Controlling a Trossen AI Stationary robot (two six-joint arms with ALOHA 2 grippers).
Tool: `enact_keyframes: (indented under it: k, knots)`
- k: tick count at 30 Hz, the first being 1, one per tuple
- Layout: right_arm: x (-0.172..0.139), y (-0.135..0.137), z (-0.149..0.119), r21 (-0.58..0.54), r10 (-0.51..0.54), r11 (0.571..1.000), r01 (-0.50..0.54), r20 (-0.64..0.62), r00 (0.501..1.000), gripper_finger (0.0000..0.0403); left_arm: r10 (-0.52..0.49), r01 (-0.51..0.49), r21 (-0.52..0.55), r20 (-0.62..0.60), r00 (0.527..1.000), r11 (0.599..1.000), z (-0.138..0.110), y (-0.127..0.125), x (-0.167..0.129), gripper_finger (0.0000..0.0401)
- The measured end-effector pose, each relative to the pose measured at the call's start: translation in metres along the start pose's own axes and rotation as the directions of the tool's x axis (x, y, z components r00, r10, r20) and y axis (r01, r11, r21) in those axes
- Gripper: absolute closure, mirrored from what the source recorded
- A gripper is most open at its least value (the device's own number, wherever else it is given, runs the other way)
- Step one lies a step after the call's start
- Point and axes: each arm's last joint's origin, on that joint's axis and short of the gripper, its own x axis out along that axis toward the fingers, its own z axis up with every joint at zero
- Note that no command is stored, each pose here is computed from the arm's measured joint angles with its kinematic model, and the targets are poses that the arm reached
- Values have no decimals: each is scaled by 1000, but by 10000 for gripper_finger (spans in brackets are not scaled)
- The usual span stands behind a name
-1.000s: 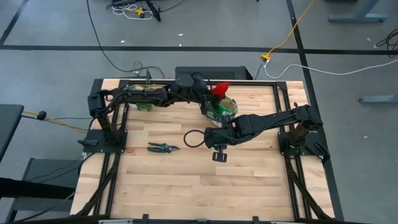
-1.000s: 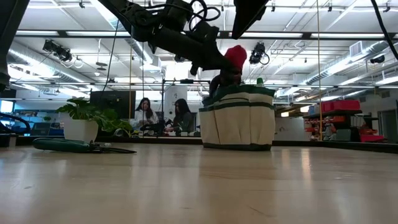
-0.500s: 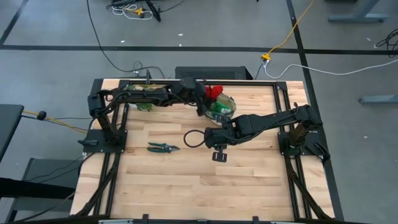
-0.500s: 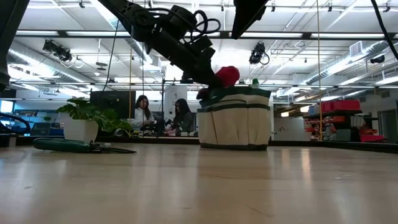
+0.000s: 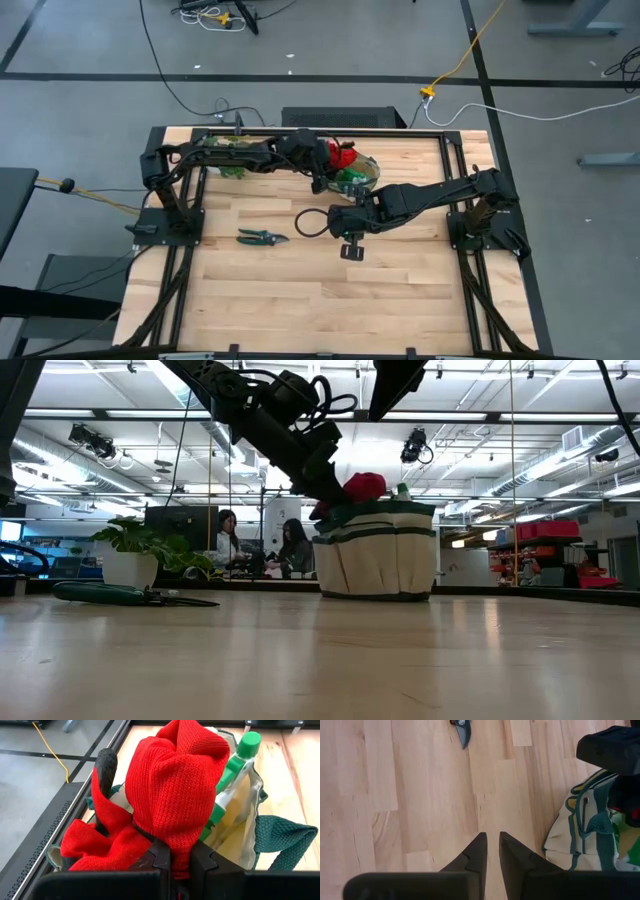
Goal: Pick & Place Garden tools in Gardening bag
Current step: Put the red gloves into the patterned white gardening bag
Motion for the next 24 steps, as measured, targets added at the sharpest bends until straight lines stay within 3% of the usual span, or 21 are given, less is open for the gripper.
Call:
enact_keyframes:
  k: [9, 24]
  knots:
    - [0, 0, 0, 0, 0, 1000, 0, 1, 1000, 353, -46, 47, -19, 37, 998, 999, 2, -2, 1, 365]
    - [0, 0, 0, 0, 0, 1000, 0, 1, 1000, 353, 13, -13, -13, 47, 999, 1000, 5, -14, 1, 256]
